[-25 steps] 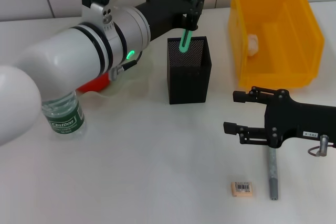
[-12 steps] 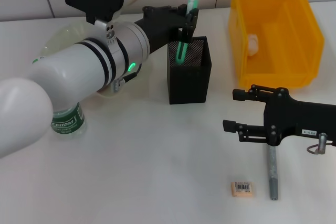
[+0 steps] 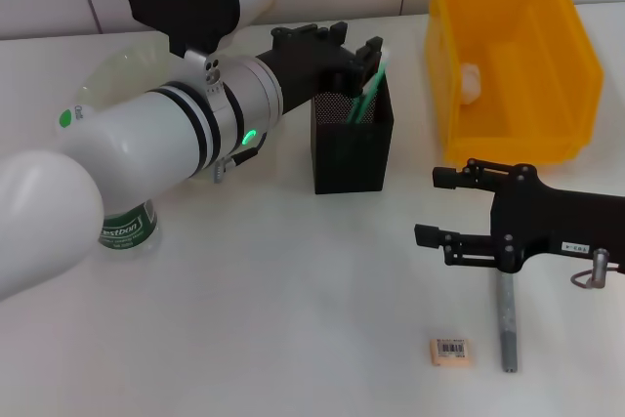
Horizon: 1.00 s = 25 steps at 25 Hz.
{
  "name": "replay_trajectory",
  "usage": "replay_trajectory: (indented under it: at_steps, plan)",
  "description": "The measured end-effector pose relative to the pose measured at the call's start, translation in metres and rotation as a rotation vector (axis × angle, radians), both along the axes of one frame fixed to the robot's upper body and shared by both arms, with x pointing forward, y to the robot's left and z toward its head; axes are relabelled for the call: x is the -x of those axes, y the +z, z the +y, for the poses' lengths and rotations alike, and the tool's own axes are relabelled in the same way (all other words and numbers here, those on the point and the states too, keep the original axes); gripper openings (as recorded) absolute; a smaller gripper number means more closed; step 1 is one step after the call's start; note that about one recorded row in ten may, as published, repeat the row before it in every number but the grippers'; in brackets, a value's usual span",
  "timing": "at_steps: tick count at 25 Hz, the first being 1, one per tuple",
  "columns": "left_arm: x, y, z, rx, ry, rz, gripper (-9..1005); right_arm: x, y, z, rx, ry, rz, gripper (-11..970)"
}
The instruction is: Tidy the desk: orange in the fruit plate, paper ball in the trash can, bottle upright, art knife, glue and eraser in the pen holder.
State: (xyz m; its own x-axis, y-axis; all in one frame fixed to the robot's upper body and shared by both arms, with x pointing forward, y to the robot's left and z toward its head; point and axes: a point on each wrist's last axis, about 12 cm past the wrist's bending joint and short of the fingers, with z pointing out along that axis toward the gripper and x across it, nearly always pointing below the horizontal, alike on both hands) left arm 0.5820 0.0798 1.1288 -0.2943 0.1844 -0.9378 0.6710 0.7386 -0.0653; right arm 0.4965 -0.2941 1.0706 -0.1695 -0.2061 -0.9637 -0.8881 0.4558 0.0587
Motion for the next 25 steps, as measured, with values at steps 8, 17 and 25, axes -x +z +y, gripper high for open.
replay_trajectory:
  at_steps: [8,17,25]
  plan:
    - [0.001,0.003,-0.002,-0.017,-0.028,0.003,585,0.002,-0.001,-0.001,0.002,0.001,0.005,767]
    - [0.011,0.034,-0.011,-0.061,-0.157,-0.105,778,0.005,-0.004,-0.001,-0.003,0.0,0.021,767]
    - [0.014,0.058,-0.001,-0.069,-0.211,-0.121,789,0.007,-0.007,-0.003,-0.002,-0.01,0.03,766]
